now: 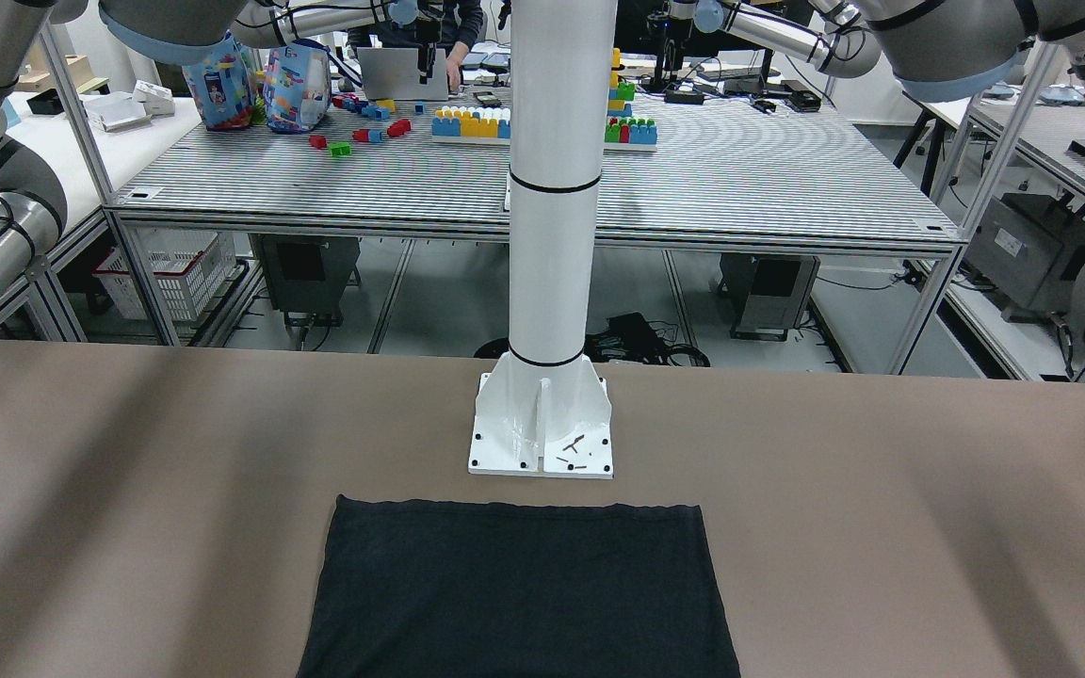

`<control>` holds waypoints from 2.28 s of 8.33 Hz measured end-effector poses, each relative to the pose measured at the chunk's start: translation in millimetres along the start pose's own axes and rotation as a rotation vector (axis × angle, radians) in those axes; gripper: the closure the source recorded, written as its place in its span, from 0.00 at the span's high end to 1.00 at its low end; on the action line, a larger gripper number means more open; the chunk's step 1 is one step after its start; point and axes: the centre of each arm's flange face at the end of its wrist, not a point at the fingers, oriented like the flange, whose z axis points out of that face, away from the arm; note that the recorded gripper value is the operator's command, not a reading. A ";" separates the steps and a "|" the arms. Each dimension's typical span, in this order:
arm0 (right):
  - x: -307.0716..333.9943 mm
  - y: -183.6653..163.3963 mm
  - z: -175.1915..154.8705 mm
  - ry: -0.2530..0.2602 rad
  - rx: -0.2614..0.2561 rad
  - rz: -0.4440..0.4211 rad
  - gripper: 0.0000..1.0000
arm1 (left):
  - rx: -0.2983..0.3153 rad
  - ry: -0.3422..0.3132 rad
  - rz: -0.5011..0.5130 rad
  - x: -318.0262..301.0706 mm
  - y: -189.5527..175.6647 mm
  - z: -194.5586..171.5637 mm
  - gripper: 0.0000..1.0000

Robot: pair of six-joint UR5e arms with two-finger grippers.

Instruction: Fold clothes

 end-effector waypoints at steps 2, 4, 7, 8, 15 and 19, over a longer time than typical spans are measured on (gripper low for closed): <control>-3.3 0.6 1.2 -0.026 0.006 0.016 0.95 | 0.026 -0.001 0.000 1.5 13.1 10.7 1.00; -3.7 9.1 8.3 -0.032 -0.008 0.020 0.95 | 0.050 0.001 -0.005 2.5 18.0 16.6 1.00; -4.6 18.0 17.6 -0.034 -0.004 0.012 0.94 | 0.118 0.017 0.000 12.6 0.5 7.6 1.00; -8.9 18.3 27.4 -0.040 0.005 0.010 0.94 | 0.143 0.041 0.017 29.2 -13.7 4.3 1.00; -215.0 -130.6 71.7 -0.249 0.065 0.080 0.94 | 0.247 0.426 0.033 280.6 -128.2 -24.2 1.00; -310.1 -163.4 43.9 -0.353 0.083 0.131 0.94 | 0.219 0.592 -0.124 394.1 -163.7 -45.5 1.00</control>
